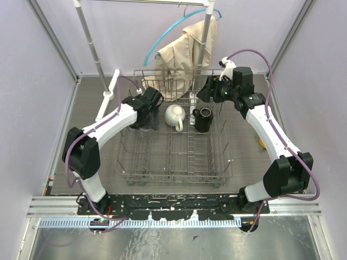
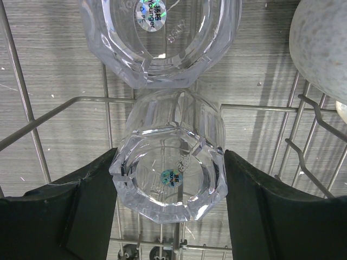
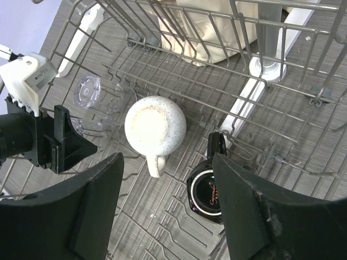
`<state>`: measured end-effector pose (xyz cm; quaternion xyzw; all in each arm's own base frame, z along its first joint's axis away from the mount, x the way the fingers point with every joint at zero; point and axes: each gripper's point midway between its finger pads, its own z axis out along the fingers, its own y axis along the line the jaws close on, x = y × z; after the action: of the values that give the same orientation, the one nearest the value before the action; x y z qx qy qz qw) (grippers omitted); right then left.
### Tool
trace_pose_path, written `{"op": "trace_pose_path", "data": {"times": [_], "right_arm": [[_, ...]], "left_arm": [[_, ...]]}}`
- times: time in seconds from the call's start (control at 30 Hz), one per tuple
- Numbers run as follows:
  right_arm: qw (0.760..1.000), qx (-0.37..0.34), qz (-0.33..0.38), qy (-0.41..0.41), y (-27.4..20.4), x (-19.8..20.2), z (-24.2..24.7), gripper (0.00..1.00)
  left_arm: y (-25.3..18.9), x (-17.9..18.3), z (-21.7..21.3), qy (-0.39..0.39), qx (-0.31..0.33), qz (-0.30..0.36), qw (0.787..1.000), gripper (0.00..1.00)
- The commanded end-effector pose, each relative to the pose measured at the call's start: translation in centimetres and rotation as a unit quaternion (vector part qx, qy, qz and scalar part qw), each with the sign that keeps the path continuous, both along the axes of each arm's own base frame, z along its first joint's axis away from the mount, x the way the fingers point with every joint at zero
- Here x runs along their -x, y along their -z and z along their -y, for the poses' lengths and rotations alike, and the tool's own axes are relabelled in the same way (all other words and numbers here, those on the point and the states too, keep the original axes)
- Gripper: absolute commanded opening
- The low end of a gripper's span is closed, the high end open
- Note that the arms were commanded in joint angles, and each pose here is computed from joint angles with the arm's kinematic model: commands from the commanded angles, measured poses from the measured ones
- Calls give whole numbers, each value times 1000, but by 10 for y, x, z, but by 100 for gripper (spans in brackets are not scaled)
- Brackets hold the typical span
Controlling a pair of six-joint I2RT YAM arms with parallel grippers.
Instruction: Load the cups into the dish rack
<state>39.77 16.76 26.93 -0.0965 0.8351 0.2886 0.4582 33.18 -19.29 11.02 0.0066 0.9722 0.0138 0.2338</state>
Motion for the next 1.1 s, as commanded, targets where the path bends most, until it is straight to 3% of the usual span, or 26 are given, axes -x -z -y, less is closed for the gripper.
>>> {"op": "trace_pose_path", "data": {"times": [0.0,0.17,0.43,0.63,1.07], "right_arm": [[999,-8,33,-10,-17,-5,-5,72],[999,-8,30,-10,-17,-6,-5,72],[1000,-9,21,-7,-15,-7,-5,72],[1000,-10,14,-4,-14,-5,-4,72],[992,56,-28,108,6,0,46,79]], "left_arm": [[11,-8,-10,-18,-22,17,999,40],[3,-6,-14,-19,-28,18,999,63],[-10,-1,-24,-23,-42,28,998,75],[-14,-3,-17,-9,-21,37,999,94],[-58,-4,-32,-29,31,97,994,98]]}}
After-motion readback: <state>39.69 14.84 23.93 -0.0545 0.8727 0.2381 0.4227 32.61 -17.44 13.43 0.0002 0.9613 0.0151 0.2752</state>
